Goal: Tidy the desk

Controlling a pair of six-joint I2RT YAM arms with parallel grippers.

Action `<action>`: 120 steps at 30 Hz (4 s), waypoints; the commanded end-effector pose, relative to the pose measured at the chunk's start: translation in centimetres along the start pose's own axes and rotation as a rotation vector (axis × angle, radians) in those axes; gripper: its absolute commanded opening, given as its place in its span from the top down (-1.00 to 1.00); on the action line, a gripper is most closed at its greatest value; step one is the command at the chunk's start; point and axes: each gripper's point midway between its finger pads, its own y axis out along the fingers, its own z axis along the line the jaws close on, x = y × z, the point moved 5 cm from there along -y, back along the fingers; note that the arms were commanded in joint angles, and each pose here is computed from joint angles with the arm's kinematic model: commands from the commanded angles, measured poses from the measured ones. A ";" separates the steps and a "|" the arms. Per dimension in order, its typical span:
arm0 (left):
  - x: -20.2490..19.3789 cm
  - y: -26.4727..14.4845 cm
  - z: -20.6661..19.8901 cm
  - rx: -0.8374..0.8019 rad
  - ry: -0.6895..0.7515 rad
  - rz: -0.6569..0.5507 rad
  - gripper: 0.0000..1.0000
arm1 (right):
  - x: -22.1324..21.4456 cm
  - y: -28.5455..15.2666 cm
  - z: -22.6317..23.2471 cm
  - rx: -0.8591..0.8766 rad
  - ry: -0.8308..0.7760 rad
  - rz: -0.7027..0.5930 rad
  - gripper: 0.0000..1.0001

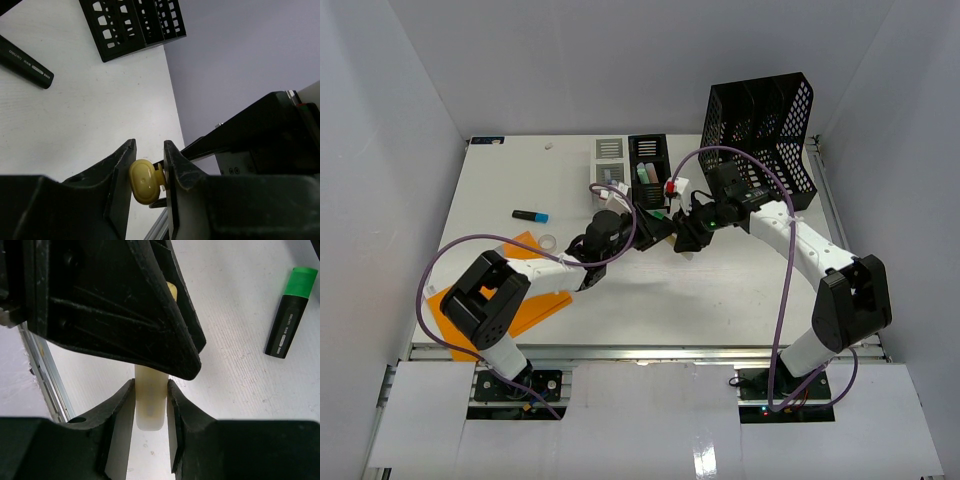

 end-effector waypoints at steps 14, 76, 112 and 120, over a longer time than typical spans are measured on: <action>5.6 -1.2 -1.3 0.191 0.344 -0.139 0.78 | -0.1 -3.4 2.0 0.100 -0.158 -0.169 -0.52; 14.6 -5.4 -8.6 0.031 0.745 -0.223 -0.96 | -7.6 -5.2 -0.6 -0.127 -0.131 -0.252 -0.57; 8.6 -20.1 -2.8 0.112 0.851 -0.293 -0.96 | -1.4 9.1 -14.3 -0.550 -0.068 -0.114 -0.39; 8.5 -20.1 -2.8 0.099 0.850 -0.288 -0.96 | -2.2 10.1 -14.4 -0.492 -0.034 -0.034 -0.07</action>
